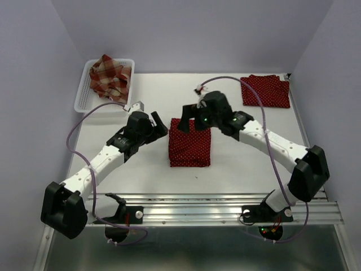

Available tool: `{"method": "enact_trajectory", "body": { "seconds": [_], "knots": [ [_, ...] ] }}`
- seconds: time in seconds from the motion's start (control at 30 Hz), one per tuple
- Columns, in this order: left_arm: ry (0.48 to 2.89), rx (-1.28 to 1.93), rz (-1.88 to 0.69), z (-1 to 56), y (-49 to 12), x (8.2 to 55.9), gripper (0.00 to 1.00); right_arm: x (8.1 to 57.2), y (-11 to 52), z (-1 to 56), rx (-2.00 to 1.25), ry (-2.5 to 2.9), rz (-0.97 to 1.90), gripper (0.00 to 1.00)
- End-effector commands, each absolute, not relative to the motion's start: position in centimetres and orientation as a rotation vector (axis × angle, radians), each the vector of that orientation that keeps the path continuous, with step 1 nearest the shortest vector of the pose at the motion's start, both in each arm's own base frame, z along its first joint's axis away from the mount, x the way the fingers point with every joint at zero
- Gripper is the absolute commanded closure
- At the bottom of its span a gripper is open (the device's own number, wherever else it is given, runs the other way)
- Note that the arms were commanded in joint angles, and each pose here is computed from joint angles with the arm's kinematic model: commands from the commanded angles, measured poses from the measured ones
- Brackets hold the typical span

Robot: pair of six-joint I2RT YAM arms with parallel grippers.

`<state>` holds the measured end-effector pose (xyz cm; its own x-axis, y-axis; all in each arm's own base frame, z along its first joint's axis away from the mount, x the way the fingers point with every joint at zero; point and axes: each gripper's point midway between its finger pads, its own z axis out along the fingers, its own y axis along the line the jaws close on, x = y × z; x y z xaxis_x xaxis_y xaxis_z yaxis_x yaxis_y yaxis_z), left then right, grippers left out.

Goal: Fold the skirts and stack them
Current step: Fold the skirt

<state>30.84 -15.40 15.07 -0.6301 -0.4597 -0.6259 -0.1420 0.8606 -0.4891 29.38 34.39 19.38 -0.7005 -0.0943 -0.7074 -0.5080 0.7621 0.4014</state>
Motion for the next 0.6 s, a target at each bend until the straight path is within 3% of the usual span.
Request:
{"method": "enact_trajectory", "body": {
  "seconds": [0.0,0.2,0.37,0.57],
  "knots": [
    [2.184,-0.343,-0.681,16.6,-19.4,29.8,0.01,33.9,29.0,20.6,-0.187,2.243,0.826,0.00],
    [2.212,-0.185,-0.861,16.3,-25.1,27.2,0.01,38.0,25.9,19.4,-0.127,2.262,0.859,0.00],
    [2.275,-0.093,-0.974,14.4,-28.3,25.6,0.01,40.9,26.8,17.3,-0.290,2.266,0.837,0.00],
    [2.385,-0.114,-0.850,10.4,-27.7,25.3,0.01,43.9,27.6,15.1,-0.538,2.272,0.744,0.00]
  ]
}}
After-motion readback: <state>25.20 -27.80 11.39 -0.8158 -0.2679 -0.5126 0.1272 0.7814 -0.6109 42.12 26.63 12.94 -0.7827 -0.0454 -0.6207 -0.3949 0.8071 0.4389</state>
